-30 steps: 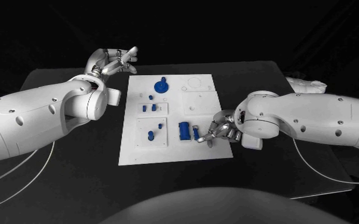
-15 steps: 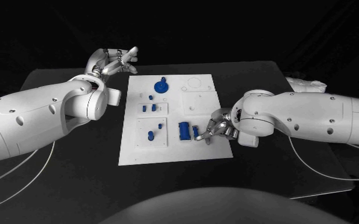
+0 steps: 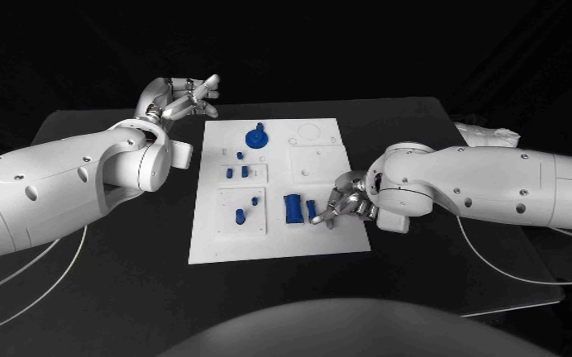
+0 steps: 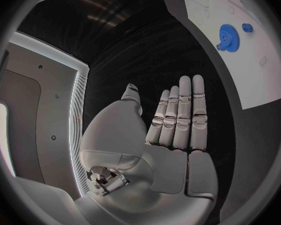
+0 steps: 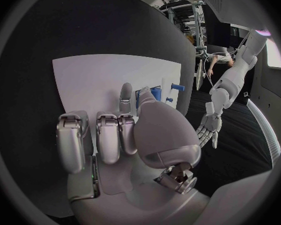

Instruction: Assemble the parts on the task board

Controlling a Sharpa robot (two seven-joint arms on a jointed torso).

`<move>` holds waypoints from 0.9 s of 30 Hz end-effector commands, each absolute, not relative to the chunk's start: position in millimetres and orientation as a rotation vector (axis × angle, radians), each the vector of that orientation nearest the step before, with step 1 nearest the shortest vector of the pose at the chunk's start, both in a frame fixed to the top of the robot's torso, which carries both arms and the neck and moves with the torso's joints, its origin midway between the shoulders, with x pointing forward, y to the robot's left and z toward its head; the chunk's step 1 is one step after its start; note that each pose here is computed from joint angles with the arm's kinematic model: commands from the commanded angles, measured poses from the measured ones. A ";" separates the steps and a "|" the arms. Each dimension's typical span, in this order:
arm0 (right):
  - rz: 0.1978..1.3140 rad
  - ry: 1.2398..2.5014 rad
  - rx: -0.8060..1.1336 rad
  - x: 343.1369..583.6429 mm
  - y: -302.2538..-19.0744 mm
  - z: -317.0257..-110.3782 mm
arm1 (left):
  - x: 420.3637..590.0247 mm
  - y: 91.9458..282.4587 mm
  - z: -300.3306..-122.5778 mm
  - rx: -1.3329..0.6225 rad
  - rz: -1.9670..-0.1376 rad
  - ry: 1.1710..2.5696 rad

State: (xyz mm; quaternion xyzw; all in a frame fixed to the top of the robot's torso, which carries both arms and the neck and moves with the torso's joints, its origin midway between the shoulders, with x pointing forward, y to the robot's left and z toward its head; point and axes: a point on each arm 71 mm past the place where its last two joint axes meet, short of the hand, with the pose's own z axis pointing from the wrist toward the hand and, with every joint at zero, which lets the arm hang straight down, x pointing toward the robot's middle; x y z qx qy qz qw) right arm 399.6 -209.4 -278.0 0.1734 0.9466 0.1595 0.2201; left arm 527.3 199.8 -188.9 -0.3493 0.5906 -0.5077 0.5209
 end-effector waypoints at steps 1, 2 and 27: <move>0.415 2.605 0.461 401.8 -210.2 -278.9 | 527.1 196.8 -187.8 -0.822 -1.236 1.421; 0.413 2.604 0.458 402.3 -209.9 -279.0 | 527.1 196.7 -187.8 -0.822 -1.236 1.421; 0.717 2.224 0.637 410.5 -216.6 -253.4 | 525.9 198.3 -187.1 -0.820 -1.234 1.411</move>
